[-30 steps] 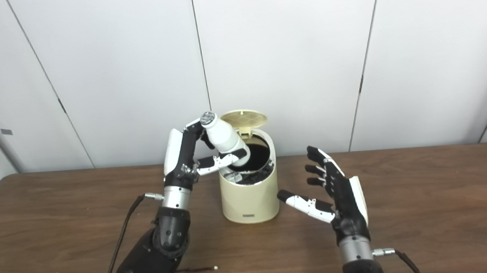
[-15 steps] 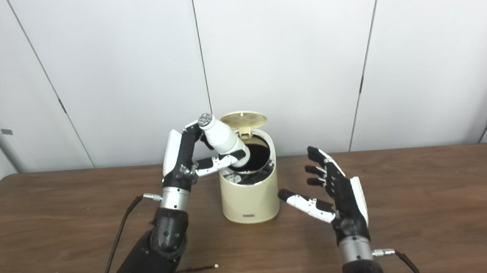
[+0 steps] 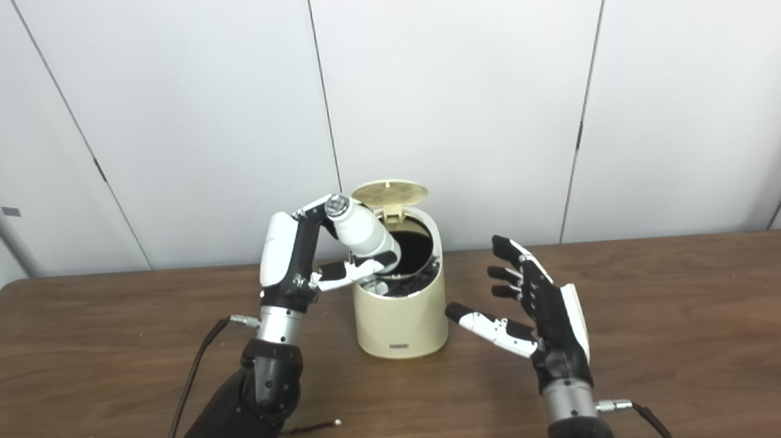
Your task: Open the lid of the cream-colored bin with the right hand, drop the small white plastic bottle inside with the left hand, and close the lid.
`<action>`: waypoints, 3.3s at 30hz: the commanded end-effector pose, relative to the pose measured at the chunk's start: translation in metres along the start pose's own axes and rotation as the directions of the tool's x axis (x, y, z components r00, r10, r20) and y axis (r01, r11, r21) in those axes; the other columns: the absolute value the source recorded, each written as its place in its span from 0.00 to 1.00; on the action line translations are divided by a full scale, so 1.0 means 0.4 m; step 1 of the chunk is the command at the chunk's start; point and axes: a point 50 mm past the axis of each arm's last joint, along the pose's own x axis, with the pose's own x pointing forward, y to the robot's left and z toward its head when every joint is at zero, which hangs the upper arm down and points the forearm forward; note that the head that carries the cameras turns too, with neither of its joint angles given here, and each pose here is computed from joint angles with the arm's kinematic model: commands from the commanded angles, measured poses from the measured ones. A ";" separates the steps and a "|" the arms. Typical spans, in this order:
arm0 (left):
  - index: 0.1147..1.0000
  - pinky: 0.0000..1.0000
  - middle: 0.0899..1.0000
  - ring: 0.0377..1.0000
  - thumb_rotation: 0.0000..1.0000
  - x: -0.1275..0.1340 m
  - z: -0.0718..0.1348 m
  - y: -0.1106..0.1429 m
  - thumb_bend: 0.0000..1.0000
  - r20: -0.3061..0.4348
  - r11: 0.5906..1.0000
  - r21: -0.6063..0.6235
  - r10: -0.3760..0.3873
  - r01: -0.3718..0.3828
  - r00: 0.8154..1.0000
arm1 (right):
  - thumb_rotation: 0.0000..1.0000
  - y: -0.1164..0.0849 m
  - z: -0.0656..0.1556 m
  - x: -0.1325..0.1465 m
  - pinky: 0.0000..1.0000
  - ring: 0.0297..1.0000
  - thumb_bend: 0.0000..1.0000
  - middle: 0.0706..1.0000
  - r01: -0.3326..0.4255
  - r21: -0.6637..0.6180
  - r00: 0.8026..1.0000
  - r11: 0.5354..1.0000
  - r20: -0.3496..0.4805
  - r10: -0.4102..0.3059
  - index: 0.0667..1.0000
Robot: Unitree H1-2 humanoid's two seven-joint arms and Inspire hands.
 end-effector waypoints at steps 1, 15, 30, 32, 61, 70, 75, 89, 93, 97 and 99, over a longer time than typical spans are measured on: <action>0.48 0.43 0.45 0.40 0.00 0.018 0.009 -0.004 0.50 0.022 0.999 0.029 -0.032 0.032 0.999 | 0.31 0.005 0.054 0.027 0.70 0.76 0.84 0.84 0.011 0.018 0.994 1.000 0.105 -0.012 0.82; 0.68 0.52 0.63 0.59 0.10 0.019 0.013 -0.003 0.89 -0.017 0.996 0.048 -0.073 0.074 0.997 | 0.31 0.002 0.055 0.024 0.68 0.76 0.85 0.84 0.007 0.016 0.995 1.000 0.100 -0.008 0.81; 0.74 0.53 0.68 0.60 0.16 0.020 0.020 0.001 0.91 -0.037 0.994 0.062 -0.092 0.095 0.995 | 0.29 0.003 0.063 0.022 0.68 0.75 0.84 0.84 0.007 0.021 0.994 1.000 0.107 -0.009 0.81; 0.74 0.52 0.68 0.60 0.17 0.019 0.019 0.002 0.90 -0.039 0.994 0.061 -0.092 0.095 0.995 | 0.30 0.004 0.062 0.022 0.68 0.75 0.84 0.84 0.006 0.021 0.994 1.000 0.108 -0.008 0.81; 0.43 0.40 0.44 0.45 0.00 -0.093 0.016 0.238 0.52 -0.077 0.953 -0.291 0.068 -0.088 0.995 | 0.27 -0.012 0.037 0.025 0.66 0.74 0.82 0.83 0.002 0.017 0.996 1.000 0.093 -0.003 0.81; 0.42 0.54 0.46 0.60 0.00 -0.188 -0.019 0.281 0.51 -0.214 0.928 -0.367 -0.017 -0.065 0.977 | 0.25 -0.030 0.037 0.027 0.66 0.76 0.75 0.85 -0.028 0.000 0.992 1.000 0.126 0.028 0.80; 0.43 0.57 0.65 0.62 0.04 -0.238 -0.031 0.267 0.50 -0.271 0.928 -0.368 -0.041 -0.064 0.962 | 0.34 -0.042 0.079 0.066 0.66 0.76 0.68 0.83 -0.053 -0.083 0.980 0.995 0.188 0.068 0.79; 0.67 0.63 0.73 0.70 0.01 -0.311 -0.062 0.233 0.57 -0.308 0.925 -0.378 -0.095 -0.030 0.947 | 0.68 -0.093 0.269 0.231 0.68 0.79 0.58 0.81 -0.101 -0.387 0.921 0.917 0.312 0.234 0.78; 0.76 0.66 0.75 0.72 0.00 -0.319 -0.064 0.221 0.62 -0.303 0.921 -0.389 -0.101 -0.027 0.948 | 0.74 -0.097 0.306 0.263 0.72 0.80 0.59 0.81 -0.098 -0.477 0.917 0.873 0.298 0.266 0.79; 0.76 0.65 0.75 0.72 0.00 -0.326 -0.065 0.211 0.60 -0.303 0.917 -0.398 -0.101 -0.030 0.948 | 0.74 -0.088 0.340 0.282 0.74 0.82 0.61 0.82 -0.118 -0.514 0.914 0.850 0.278 0.296 0.80; 0.76 0.64 0.75 0.71 0.00 -0.330 -0.067 0.207 0.59 -0.304 0.918 -0.396 -0.102 -0.028 0.947 | 0.72 -0.082 0.350 0.290 0.74 0.82 0.60 0.82 -0.136 -0.529 0.909 0.838 0.269 0.317 0.80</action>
